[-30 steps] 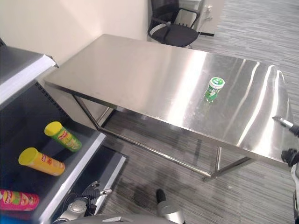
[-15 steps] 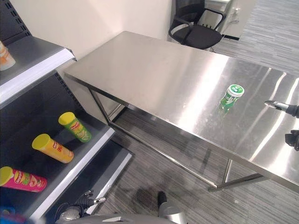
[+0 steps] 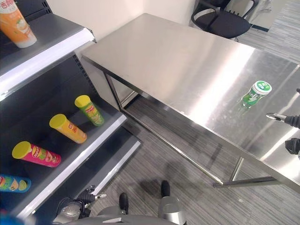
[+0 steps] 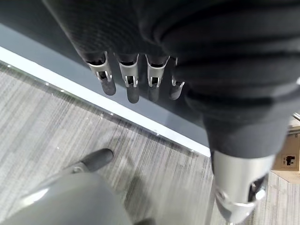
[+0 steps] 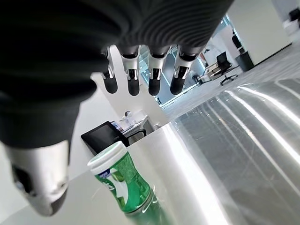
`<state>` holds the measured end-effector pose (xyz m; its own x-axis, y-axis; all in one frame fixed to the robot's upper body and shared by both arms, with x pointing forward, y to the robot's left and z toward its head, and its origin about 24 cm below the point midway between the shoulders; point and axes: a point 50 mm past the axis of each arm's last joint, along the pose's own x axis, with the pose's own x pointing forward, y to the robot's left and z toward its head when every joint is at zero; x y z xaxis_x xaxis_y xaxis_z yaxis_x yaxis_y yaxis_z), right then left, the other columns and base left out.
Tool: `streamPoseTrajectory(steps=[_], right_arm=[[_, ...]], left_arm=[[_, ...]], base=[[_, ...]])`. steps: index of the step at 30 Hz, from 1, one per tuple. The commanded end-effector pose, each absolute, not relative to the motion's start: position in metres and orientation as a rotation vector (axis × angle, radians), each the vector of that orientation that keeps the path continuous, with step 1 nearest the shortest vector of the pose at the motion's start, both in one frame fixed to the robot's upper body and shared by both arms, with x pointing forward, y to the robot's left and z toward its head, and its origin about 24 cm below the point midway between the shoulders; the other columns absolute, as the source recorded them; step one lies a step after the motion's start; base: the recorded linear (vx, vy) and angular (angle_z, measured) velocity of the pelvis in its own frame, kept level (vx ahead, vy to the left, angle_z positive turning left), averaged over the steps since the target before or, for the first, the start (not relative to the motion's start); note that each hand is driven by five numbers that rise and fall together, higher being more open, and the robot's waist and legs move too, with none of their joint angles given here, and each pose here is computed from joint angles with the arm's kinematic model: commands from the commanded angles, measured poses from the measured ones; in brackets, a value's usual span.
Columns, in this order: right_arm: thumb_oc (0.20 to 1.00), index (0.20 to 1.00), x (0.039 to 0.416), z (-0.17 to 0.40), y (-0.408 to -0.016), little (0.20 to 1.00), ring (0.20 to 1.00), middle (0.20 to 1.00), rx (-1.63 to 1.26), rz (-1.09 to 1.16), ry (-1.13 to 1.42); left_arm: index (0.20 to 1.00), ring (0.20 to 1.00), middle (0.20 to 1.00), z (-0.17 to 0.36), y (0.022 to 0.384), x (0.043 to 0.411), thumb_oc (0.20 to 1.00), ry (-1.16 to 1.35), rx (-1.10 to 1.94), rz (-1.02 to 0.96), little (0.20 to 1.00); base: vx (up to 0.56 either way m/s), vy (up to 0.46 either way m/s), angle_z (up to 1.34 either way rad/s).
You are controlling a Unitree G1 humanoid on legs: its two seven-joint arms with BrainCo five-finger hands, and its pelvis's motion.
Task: Put the goods on the table back onto the shelves and tidy them up.
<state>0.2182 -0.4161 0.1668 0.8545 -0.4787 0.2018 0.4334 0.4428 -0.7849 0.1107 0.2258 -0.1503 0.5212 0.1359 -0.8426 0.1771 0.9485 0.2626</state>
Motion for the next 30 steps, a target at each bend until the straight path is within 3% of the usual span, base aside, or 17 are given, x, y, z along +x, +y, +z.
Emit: streamPoseTrajectory(steps=[1,11,30], right_arm=[[1.0,1.0,0.23,0.183,-0.416,1.0,1.0,1.0,-1.034,-0.624,0.0],[1.0,1.0,0.225,0.186,-0.426,1.0,1.0,1.0,-1.108,-0.712,0.034],[1.0,1.0,0.258,0.179,-0.437,1.0,1.0,1.0,-0.987,-0.752,0.14]], left_arm=[[1.0,1.0,1.0,-0.138,0.253,0.128,1.0,0.988,0.407,0.016,1.0],[1.0,1.0,1.0,-0.14,0.253,0.121,1.0,1.001,0.411,0.021,1.0],[1.0,1.0,1.0,-0.137,0.254,0.125,1.0,0.975,0.413,0.002,1.0]], base=[[0.08,0.06,-0.03],[0.05,0.035,0.0],[0.01,-0.008,-0.02]])
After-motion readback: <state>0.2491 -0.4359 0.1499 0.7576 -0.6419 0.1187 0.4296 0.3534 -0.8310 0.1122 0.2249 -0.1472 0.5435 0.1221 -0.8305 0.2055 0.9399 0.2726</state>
